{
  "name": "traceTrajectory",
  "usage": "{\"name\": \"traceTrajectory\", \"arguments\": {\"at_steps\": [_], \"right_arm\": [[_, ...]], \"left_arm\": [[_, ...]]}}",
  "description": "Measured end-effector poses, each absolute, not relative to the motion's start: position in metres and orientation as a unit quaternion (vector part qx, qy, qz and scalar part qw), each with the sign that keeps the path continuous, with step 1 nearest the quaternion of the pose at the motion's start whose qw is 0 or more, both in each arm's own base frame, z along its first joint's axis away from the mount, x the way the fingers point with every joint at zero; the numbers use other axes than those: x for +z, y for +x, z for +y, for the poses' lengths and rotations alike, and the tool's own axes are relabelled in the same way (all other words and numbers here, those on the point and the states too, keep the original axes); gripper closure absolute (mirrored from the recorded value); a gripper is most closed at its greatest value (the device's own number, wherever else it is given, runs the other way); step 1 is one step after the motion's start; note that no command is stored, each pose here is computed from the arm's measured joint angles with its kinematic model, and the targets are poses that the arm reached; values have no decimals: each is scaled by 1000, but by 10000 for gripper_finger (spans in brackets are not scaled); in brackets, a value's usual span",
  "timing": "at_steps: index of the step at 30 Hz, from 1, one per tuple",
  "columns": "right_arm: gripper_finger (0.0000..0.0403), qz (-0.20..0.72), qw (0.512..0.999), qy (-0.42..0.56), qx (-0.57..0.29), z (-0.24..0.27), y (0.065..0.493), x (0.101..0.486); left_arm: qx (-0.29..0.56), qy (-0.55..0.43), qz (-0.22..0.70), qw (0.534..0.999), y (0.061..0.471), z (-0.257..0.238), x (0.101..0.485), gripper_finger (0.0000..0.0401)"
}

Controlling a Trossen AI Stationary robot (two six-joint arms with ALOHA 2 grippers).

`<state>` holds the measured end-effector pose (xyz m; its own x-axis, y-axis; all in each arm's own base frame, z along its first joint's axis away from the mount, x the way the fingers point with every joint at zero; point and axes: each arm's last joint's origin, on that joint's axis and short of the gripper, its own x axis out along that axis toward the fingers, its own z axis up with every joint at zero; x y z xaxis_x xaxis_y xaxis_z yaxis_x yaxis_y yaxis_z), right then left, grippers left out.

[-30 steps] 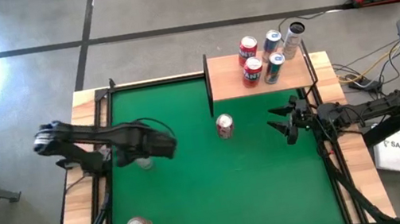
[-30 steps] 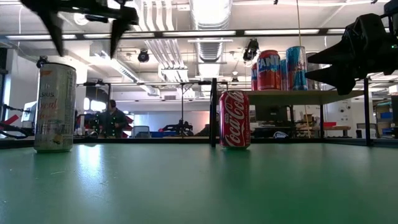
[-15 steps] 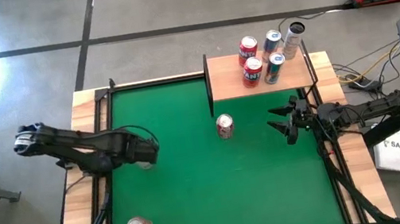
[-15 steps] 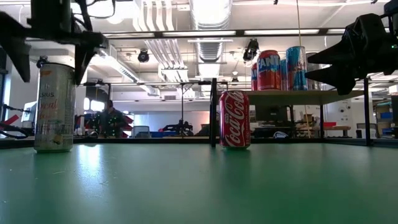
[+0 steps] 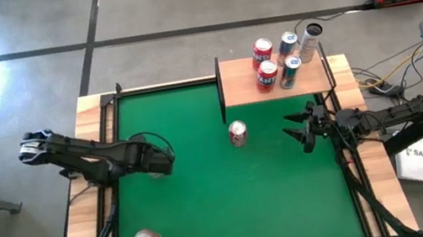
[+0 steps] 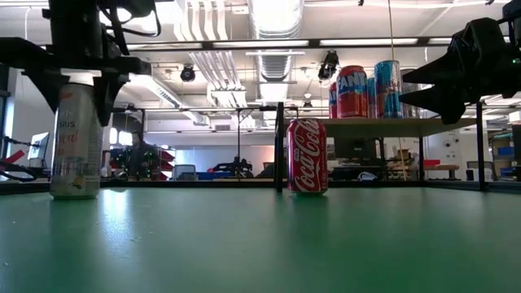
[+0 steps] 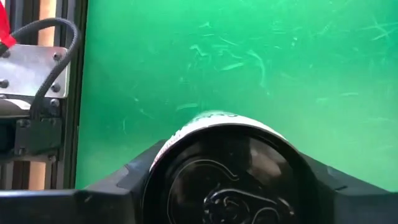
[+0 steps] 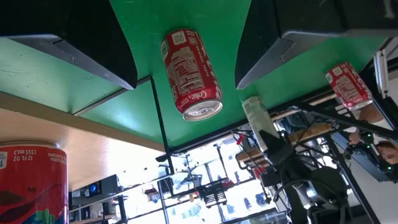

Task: Place canned beverage on shelf
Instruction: Move the white yellow soda can to the center of the table

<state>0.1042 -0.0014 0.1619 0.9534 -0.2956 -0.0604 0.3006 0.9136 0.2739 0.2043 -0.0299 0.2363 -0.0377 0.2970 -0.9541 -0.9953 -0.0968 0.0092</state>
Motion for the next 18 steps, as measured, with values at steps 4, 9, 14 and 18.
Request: {"name": "traceTrajectory", "arguments": {"at_steps": [4,9,14,18], "right_arm": [[140,9,978,141,-153,-1,104,162],[140,9,978,141,-152,-1,104,162],[140,9,978,141,-152,-1,104,162],[140,9,978,141,-152,-1,104,162]], "left_arm": [[588,-459,388,541,223,-33,243,171],[567,-453,386,569,257,-39,263,171],[564,-420,402,587,303,-43,278,171],[564,-383,422,598,341,-44,285,171]]}}
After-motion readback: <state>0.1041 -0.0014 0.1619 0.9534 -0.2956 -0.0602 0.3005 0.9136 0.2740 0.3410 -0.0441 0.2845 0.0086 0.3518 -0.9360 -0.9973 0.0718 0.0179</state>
